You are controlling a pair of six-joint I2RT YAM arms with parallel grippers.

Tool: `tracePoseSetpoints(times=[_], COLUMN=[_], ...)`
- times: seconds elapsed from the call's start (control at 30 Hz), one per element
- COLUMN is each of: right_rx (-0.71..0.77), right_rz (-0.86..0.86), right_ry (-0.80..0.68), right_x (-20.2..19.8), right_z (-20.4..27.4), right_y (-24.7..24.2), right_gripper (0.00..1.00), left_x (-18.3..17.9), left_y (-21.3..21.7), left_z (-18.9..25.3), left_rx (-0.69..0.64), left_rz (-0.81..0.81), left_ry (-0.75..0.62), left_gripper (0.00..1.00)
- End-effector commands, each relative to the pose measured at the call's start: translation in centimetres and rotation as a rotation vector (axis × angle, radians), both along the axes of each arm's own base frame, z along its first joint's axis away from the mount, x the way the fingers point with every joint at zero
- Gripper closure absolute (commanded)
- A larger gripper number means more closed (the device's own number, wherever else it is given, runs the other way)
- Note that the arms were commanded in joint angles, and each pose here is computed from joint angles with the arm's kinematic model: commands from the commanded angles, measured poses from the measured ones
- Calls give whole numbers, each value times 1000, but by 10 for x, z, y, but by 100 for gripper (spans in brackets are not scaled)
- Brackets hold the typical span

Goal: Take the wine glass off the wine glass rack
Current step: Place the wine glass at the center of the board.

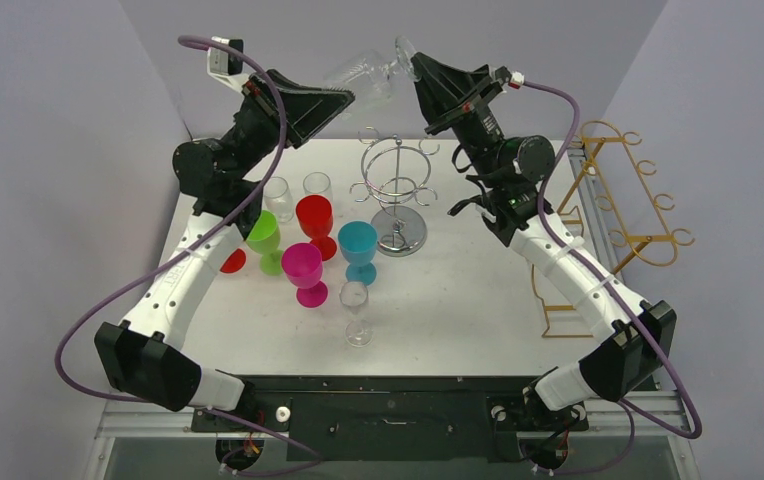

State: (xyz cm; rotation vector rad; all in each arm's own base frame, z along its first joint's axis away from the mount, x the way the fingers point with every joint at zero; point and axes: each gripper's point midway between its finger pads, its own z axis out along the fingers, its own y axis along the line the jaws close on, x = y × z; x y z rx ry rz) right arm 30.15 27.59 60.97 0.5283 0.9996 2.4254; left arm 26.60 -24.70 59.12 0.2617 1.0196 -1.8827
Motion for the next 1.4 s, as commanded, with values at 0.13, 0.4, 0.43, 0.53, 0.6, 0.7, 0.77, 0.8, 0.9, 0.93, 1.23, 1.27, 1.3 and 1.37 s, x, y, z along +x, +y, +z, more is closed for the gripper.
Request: tracePoseSetpoints(times=[0.13, 0.4, 0.43, 0.53, 0.6, 0.7, 0.77, 0.8, 0.9, 0.93, 1.23, 1.27, 1.3, 1.37], right_rx=[-2, -287, -359, -499, -596, -746, -834, -869, -990, -1019, -1245, -1258, -1265, -1286], right_rz=[-18, -183, -224, -329, -393, -466, -499, -507, -519, -513, -470, -470, -470, -471], right_ry=[-56, -58, -56, -44, -37, -30, -30, -22, -43, -42, -117, -124, -127, -131], right_x=[-20, -17, -16, -10, -7, -6, -4, -6, 0, 0, 5, 5, 4, 2], right_z=[5, -23, -30, -43, -53, -67, -75, -76, -91, -94, -129, -132, -133, -140], right_y=[-9, -5, -6, -16, -23, -33, -38, -41, -39, -39, -21, -20, -18, -17], right_gripper=[100, 97, 88, 68, 53, 43, 33, 30, 27, 26, 25, 25, 25, 25], left_x=[-38, -33, -32, -30, -28, -26, -20, -17, -10, -16, -47, -50, -53, -54], left_y=[2, 4, 5, 10, 15, 25, 37, 47, 76, 87, 185, 190, 197, 204], left_z=[22, 14, 11, 8, 4, -8, -24, -34, -59, -74, -179, -186, -201, -226], left_rx=[-34, 80, 116, 175, 229, 318, 401, 457, 560, 625, 978, 999, 1051, 1135], left_rz=[-36, 102, 137, 217, 287, 375, 462, 527, 693, 726, 1083, 1098, 1118, 1128], left_ry=[-109, -52, -43, -19, -18, 49, 120, 168, 288, 339, 750, 772, 815, 879], left_gripper=[94, 100, 100, 100, 100, 100, 100, 100, 100, 100, 100, 100, 100, 100])
